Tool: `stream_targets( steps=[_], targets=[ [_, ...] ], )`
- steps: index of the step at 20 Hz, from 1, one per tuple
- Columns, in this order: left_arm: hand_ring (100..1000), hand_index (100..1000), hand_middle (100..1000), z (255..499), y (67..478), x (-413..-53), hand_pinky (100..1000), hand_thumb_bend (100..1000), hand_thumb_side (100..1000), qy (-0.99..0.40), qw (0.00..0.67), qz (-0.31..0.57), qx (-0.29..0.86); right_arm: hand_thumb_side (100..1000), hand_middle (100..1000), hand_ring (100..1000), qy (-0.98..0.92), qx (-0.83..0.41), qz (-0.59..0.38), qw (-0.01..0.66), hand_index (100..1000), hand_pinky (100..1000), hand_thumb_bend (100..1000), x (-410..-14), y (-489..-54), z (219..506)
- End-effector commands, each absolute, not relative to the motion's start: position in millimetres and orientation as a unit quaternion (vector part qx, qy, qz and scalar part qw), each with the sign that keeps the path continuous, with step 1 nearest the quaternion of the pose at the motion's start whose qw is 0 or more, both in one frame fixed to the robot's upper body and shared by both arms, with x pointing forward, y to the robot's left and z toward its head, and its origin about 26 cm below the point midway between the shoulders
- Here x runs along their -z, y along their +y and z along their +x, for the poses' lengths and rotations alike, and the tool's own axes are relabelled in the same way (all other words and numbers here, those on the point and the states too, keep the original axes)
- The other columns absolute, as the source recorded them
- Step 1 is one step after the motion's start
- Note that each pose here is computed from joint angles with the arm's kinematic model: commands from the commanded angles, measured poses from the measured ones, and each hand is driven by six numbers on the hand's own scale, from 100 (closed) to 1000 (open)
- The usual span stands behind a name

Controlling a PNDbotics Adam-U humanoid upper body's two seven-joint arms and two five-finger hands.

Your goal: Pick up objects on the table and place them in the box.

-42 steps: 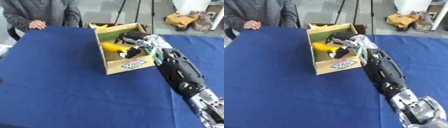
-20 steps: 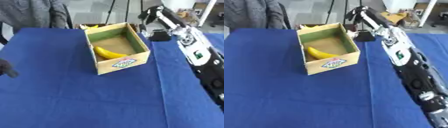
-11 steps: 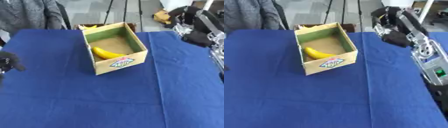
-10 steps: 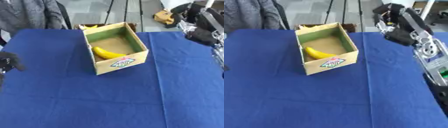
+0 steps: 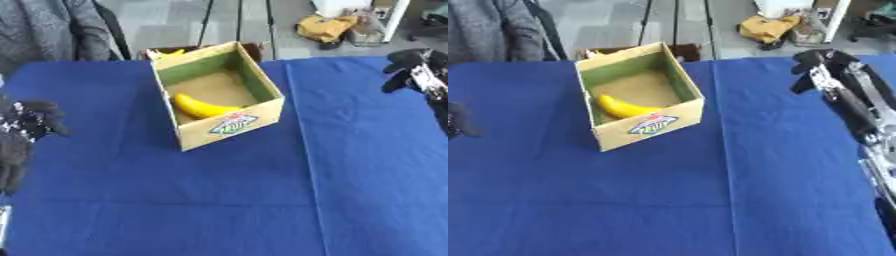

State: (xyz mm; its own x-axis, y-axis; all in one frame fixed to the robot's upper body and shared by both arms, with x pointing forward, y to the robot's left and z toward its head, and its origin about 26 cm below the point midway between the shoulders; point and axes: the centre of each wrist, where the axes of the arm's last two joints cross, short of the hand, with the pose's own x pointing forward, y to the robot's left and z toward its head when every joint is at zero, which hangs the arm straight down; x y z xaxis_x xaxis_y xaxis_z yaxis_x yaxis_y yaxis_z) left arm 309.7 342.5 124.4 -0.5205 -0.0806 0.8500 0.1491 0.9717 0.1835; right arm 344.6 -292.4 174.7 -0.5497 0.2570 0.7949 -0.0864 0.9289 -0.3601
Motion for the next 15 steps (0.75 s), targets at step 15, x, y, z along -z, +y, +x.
stream_targets(
  steps=[15],
  targets=[
    [463,666,541,306,340,-124,538,237,1000,-0.859,0.493,-0.038,0.135,829,552,507,-0.864,-0.106,0.032,0.492,735,556,100,-175,-293,321]
  ],
)
